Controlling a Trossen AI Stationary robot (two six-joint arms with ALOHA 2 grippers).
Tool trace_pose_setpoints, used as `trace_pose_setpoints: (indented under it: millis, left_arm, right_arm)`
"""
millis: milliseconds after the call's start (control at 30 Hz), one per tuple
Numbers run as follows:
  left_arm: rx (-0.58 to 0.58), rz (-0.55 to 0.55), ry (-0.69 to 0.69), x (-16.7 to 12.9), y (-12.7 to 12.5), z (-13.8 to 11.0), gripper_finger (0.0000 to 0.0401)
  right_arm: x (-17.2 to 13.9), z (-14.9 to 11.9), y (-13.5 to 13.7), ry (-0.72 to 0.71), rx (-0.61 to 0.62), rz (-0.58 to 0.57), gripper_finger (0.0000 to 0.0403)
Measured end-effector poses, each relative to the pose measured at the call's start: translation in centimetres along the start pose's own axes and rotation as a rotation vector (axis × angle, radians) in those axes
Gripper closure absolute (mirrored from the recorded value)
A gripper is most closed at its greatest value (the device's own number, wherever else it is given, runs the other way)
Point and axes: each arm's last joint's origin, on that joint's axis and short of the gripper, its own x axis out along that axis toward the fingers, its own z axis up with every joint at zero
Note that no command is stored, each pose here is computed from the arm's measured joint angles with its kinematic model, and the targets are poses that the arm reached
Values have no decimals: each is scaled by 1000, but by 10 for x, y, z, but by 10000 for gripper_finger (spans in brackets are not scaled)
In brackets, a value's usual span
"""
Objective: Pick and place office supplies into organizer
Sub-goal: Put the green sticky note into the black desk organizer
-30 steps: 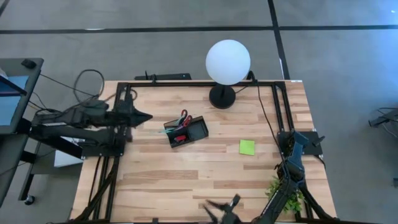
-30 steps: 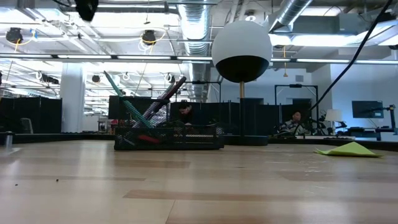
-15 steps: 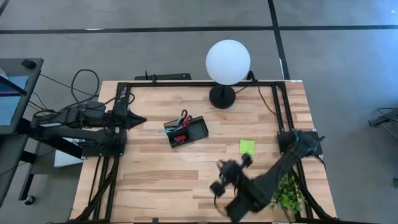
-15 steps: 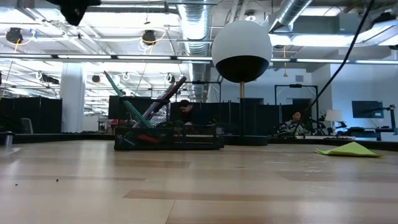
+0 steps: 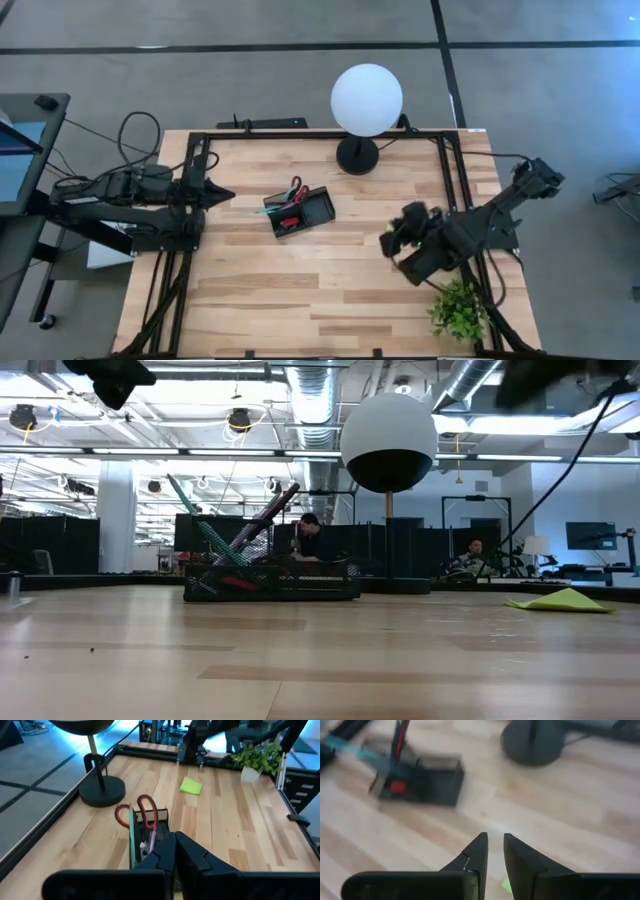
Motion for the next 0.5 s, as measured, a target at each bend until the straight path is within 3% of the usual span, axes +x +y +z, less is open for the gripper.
trace_pose_setpoints:
  millis: [200, 500]
  left_arm:
    - [7, 7, 21, 0, 0, -2, 401]
    - [19, 13, 63, 0, 1, -6, 401]
  right_arm:
    - [58, -48, 1, 56, -174, 103, 347]
    - [98, -57, -8, 164, -201, -62, 347]
